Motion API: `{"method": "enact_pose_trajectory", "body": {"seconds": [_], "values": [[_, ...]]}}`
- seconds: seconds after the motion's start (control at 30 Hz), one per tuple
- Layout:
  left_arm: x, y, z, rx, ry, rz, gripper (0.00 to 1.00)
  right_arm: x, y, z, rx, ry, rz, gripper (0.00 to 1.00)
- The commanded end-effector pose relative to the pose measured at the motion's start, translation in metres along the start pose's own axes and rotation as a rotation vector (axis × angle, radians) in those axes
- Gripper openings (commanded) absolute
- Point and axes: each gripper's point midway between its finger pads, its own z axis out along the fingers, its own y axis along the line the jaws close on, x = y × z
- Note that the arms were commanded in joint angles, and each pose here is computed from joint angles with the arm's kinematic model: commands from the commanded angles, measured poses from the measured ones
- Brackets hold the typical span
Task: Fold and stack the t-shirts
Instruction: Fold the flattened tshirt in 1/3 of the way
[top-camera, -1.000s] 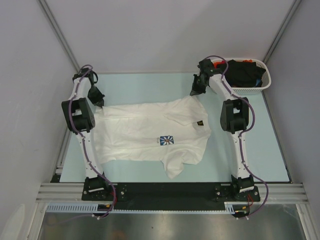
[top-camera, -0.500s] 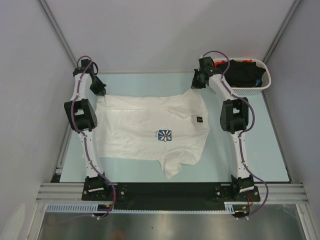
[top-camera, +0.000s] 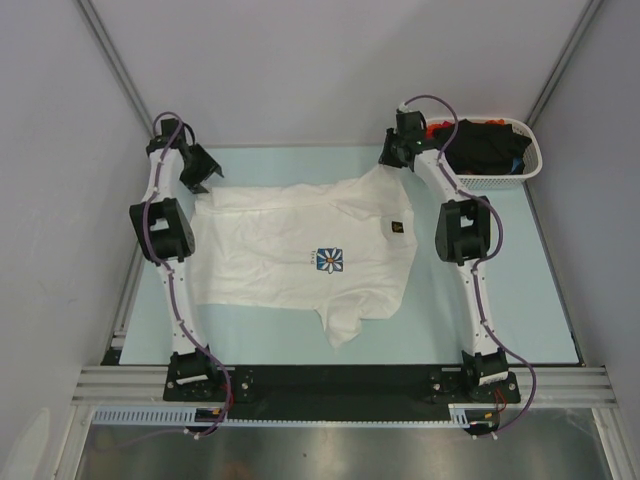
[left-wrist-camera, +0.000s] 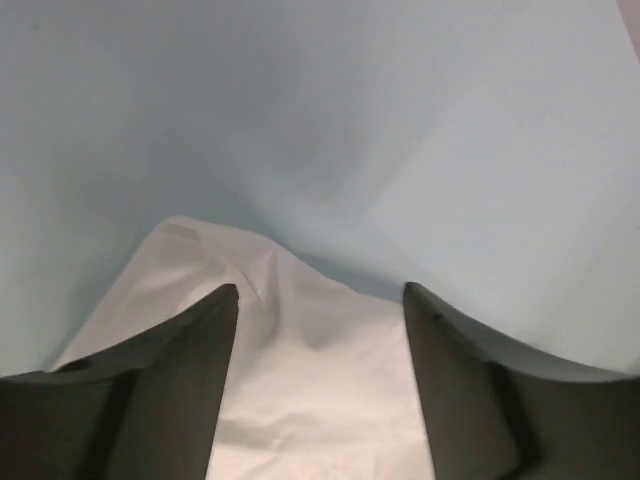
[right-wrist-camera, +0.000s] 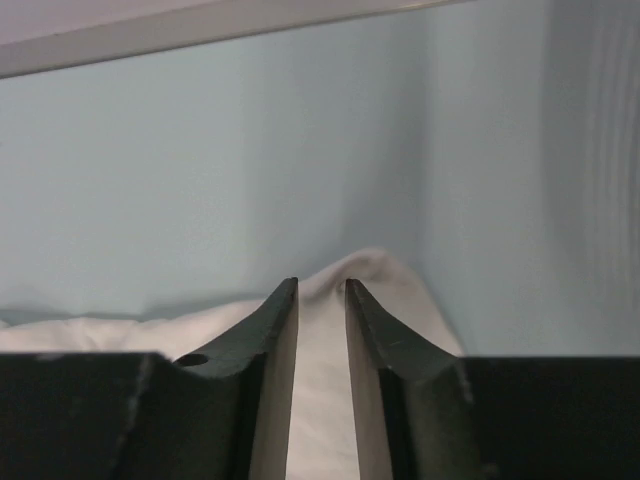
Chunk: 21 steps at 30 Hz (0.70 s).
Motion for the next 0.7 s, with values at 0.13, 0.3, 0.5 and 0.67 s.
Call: {"method": "enact_pose_trajectory", "body": {"seconds": [0.13, 0.3, 0.5, 0.67], "values": [[-0.003, -0.002, -0.051, 0.065, -0.040, 0.064, 1.00, 0.007, -0.007, -0.055, 0.069, 0.030, -0.056, 0.48], [0.016, 0.003, -0.070, 0.085, -0.024, 0.118, 1.00, -0.004, 0.009, -0.119, 0.016, -0.015, -0.069, 0.52], [0.042, 0.024, -0.070, 0.043, 0.035, 0.176, 1.00, 0.020, 0.001, -0.156, -0.036, 0.065, 0.103, 0.52], [0.058, 0.039, -0.060, 0.011, 0.082, 0.179, 1.00, 0.055, 0.002, -0.154, -0.179, 0.196, 0.376, 0.52]]}}
